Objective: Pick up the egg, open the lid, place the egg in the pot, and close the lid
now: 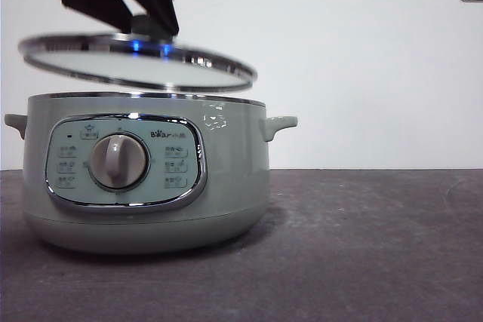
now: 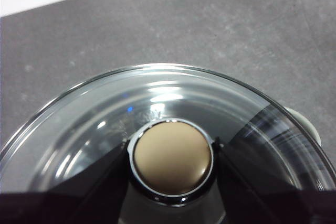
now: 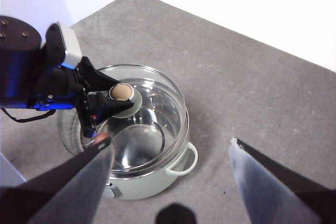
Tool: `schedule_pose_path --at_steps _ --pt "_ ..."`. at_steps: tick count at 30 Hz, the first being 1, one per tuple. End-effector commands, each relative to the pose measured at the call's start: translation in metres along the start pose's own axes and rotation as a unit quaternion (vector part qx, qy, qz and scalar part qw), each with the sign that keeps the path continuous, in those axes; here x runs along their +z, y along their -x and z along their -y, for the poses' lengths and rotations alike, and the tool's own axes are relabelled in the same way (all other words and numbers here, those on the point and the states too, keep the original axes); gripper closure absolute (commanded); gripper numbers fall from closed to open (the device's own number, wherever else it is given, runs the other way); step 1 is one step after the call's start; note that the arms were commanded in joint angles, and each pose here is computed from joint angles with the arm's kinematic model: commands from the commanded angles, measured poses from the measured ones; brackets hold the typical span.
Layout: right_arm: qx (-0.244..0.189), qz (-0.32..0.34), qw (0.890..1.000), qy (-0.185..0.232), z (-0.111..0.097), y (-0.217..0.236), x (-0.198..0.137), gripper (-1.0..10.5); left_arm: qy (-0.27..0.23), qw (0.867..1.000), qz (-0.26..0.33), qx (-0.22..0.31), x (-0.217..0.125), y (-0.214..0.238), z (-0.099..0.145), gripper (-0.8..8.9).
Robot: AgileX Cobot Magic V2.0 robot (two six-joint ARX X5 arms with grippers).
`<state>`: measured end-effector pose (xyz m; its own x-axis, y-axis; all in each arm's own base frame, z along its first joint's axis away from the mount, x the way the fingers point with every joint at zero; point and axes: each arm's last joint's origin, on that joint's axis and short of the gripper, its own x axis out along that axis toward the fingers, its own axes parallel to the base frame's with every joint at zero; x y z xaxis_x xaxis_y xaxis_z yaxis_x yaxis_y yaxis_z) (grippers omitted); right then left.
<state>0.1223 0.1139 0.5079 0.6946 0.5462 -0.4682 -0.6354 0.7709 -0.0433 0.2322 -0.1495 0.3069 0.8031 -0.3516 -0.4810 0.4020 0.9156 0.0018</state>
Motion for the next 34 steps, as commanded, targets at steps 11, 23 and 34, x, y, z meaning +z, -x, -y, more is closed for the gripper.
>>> schedule_pose_path --at_steps 11,23,34 --pt "-0.001 -0.006 1.0 -0.005 0.0 0.0 -0.002 5.7 0.031 0.998 0.047 -0.007 0.002 -0.004 0.003 8.22" --pt "-0.001 -0.006 1.0 -0.005 0.0 0.0 -0.002 5.7 0.025 1.0 0.01 -0.004 -0.007 -0.017 0.004 8.22" --pt "-0.001 -0.006 1.0 -0.005 0.0 0.0 -0.002 5.7 0.019 0.999 -0.036 0.001 -0.016 -0.016 0.004 8.22"
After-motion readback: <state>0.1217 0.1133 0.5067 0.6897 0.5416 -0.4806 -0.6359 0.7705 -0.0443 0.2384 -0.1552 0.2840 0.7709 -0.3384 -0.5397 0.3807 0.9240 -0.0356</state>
